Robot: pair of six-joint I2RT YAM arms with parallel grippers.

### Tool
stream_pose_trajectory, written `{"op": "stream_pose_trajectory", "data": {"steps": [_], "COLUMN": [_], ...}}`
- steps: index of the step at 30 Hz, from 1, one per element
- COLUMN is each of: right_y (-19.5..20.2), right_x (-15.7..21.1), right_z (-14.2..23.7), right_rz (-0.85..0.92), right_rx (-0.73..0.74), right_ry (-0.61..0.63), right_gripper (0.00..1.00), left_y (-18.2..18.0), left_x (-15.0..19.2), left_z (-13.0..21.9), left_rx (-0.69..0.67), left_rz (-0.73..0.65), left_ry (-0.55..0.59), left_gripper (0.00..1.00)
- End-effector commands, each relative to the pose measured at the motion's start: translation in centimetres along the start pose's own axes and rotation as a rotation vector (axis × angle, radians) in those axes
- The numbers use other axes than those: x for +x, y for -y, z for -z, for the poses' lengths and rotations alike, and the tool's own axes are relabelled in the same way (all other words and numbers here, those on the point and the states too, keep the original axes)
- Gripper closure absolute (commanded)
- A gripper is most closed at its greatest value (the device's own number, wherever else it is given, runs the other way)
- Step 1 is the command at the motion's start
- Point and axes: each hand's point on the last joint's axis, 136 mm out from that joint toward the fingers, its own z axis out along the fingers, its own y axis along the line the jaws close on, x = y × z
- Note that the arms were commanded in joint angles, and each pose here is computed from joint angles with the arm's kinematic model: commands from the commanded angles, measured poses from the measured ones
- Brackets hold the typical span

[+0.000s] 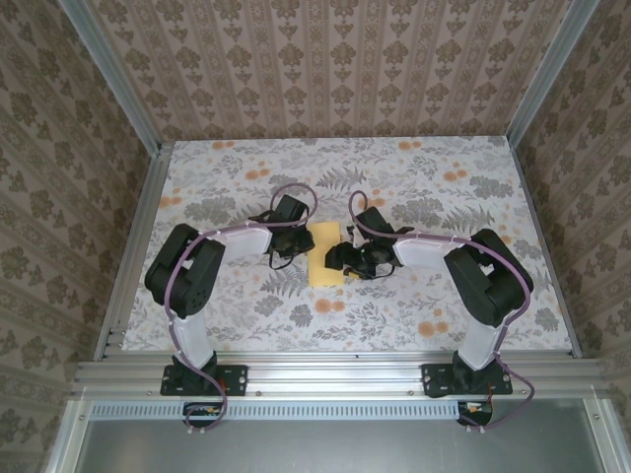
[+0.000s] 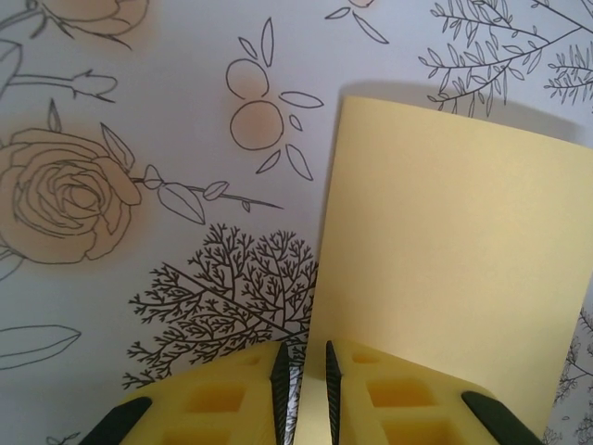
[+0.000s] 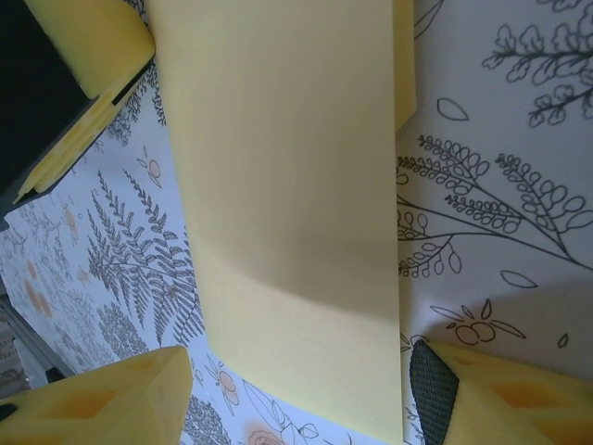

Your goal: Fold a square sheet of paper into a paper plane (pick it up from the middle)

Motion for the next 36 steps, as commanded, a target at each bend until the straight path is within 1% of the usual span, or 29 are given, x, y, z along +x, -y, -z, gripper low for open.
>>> {"op": "stream_pose_trajectory", "data": {"steps": [1,7,15,16,24,27,31,36], "right_y": [-0.6,-0.8,-2.1,-2.2,-2.1,-2.0,-2.7,-2.5], "right_x": [0.7,1.7,2.5,2.6,4.0,4.0,3.6,3.1], "right_z": [0.0,-0.1,0.1,0.1,0.2,0.0,0.1,0.6], "right_rz": [-0.039,-0.074,-0.108,-0.114,-0.131,-0.130,-0.129,-0.126], "right_rx": [-0.013,-0.040,-0.141,-0.152,-0.187,-0.203,-0.262,-0.254], "right_ry": [-0.051,-0.091,-0.116,-0.121,-0.139,-0.132,-0.092,-0.039], "right_gripper": [0.34,0.34,0.36,0.37,0.38,0.38,0.39,0.45], "left_y": [-2.3,-2.7,-3.1,-3.1,-3.1,-3.1,-3.1,-2.9], "left_x": [0.8,1.1,1.4,1.4,1.5,1.6,1.5,1.4], "left_z": [-1.0,-1.2,-1.4,-1.5,-1.6,-1.7,-1.6,-1.2], "left_rx": [-0.097,-0.116,-0.124,-0.125,-0.124,-0.125,-0.125,-0.119], "left_rz": [0.025,0.032,0.035,0.035,0.040,0.040,0.039,0.032], "left_ry": [-0.037,-0.046,-0.053,-0.055,-0.057,-0.059,-0.056,-0.053], "left_gripper": [0.78,0.79,0.79,0.79,0.80,0.79,0.80,0.80]}}
